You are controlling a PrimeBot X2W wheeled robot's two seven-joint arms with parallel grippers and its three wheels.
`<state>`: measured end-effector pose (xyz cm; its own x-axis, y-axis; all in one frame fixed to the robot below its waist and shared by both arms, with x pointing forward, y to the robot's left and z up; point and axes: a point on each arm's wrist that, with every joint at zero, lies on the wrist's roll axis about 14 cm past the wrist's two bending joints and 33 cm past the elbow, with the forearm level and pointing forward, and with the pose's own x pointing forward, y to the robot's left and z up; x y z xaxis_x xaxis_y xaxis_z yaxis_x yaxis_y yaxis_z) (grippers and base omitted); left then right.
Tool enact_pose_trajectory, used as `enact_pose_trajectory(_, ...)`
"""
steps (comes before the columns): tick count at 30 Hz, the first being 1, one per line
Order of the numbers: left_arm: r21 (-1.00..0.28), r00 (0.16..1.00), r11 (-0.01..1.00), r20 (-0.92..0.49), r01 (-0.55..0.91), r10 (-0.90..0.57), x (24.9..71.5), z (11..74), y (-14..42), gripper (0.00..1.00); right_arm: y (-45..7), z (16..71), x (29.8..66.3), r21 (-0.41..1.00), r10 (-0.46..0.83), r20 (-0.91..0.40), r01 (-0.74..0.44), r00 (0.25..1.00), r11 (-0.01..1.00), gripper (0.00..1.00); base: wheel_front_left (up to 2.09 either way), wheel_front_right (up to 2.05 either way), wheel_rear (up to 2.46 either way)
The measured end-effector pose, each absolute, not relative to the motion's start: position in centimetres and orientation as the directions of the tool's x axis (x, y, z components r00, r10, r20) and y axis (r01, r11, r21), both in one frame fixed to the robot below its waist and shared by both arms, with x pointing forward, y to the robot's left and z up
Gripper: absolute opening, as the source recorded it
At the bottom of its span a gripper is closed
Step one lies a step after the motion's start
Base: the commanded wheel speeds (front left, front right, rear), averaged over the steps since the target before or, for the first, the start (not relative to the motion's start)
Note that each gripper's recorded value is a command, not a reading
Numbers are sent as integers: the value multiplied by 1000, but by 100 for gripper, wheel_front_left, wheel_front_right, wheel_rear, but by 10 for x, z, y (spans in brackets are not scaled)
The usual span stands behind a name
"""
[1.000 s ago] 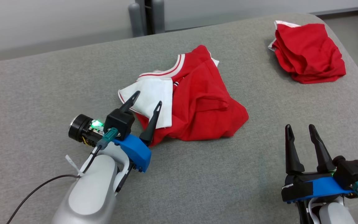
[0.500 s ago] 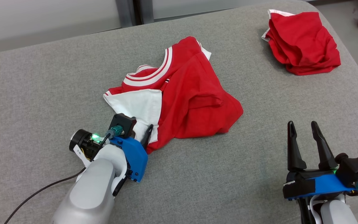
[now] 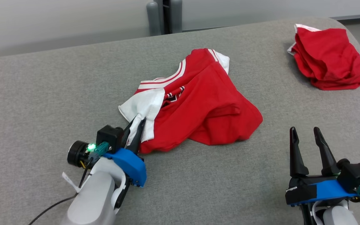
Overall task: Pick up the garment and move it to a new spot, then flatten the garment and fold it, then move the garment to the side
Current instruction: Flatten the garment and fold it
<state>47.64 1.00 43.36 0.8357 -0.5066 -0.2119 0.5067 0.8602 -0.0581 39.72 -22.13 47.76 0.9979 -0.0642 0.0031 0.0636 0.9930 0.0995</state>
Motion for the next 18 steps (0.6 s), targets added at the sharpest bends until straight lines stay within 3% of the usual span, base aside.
enact_pose_trajectory(7, -113, 926, 946, -197, 304, -321, 446, 426, 76, 0, -192, 477, 403, 111, 19, 5, -19, 1000, 994, 100, 0, 0, 0)
enact_pose_trajectory(15, -164, 949, 979, -273, 118, -160, 388, 399, 128, 0, -172, 482, 407, 118, 77, 21, -79, 997, 990, 100, 0, 0, 0)
enact_pose_trajectory(16, -165, 948, 980, -278, 111, -155, 383, 397, 130, 22, -170, 482, 407, 117, 82, 20, -84, 996, 990, 100, 0, 0, 0)
enact_pose_trajectory(17, -168, 949, 980, -277, 105, -149, 381, 397, 131, 76, -169, 481, 406, 117, 86, 17, -88, 996, 989, 100, 0, 0, 0)
enact_pose_trajectory(18, -168, 953, 981, -268, 100, -143, 380, 400, 132, 100, -168, 480, 406, 117, 89, 16, -90, 996, 989, 100, 0, 0, 0)
